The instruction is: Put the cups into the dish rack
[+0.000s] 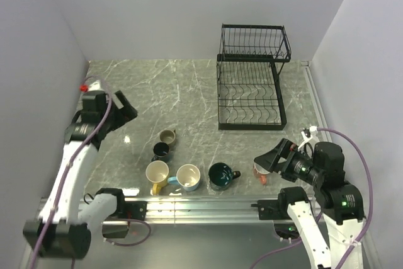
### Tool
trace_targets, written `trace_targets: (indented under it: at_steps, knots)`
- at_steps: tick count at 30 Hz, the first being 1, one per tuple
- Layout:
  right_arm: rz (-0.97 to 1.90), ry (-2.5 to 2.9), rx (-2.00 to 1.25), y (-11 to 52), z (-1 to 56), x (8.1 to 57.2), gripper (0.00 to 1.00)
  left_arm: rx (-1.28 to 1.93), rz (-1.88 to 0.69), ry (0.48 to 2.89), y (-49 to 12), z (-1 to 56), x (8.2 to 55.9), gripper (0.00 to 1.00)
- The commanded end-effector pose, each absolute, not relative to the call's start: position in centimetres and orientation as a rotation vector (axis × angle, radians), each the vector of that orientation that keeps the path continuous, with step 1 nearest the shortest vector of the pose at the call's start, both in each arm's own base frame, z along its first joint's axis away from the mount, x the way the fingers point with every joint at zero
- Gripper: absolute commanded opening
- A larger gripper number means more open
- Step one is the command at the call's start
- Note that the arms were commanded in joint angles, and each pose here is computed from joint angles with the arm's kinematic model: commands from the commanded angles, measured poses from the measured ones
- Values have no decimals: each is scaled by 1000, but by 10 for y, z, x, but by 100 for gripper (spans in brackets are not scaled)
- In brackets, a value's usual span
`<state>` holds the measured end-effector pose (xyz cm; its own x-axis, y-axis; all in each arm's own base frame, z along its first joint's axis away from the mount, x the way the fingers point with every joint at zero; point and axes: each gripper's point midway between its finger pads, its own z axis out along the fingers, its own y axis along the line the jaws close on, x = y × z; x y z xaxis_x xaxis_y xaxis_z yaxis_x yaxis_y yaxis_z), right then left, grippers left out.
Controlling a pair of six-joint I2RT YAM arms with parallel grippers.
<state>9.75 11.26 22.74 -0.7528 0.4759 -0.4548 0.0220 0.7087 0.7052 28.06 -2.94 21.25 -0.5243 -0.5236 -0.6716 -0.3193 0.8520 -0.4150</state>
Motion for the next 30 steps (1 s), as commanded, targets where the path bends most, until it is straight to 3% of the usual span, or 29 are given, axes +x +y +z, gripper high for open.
trace_targets:
  at_steps: [1, 7, 15, 22, 27, 30]
  knots:
    - [900, 2251, 295, 110, 238, 87, 98, -384, -443, 2310, -82, 191, 294, 94]
    - [832, 2262, 269, 101, 238, 76, 99, -245, -297, 2478, -121, 144, 305, 88]
    - [835, 2280, 319, 101, 229, 79, 98, -223, -201, 2567, -120, 104, 312, 80]
    - [861, 2250, 350, 103, 230, 85, 98, -176, -220, 2627, -130, 78, 321, 63]
    - [855, 2245, 386, 102, 228, 88, 97, -164, -236, 2665, -136, 63, 322, 57]
    - [851, 2242, 404, 101, 226, 89, 97, -152, -254, 2683, -138, 57, 320, 46]
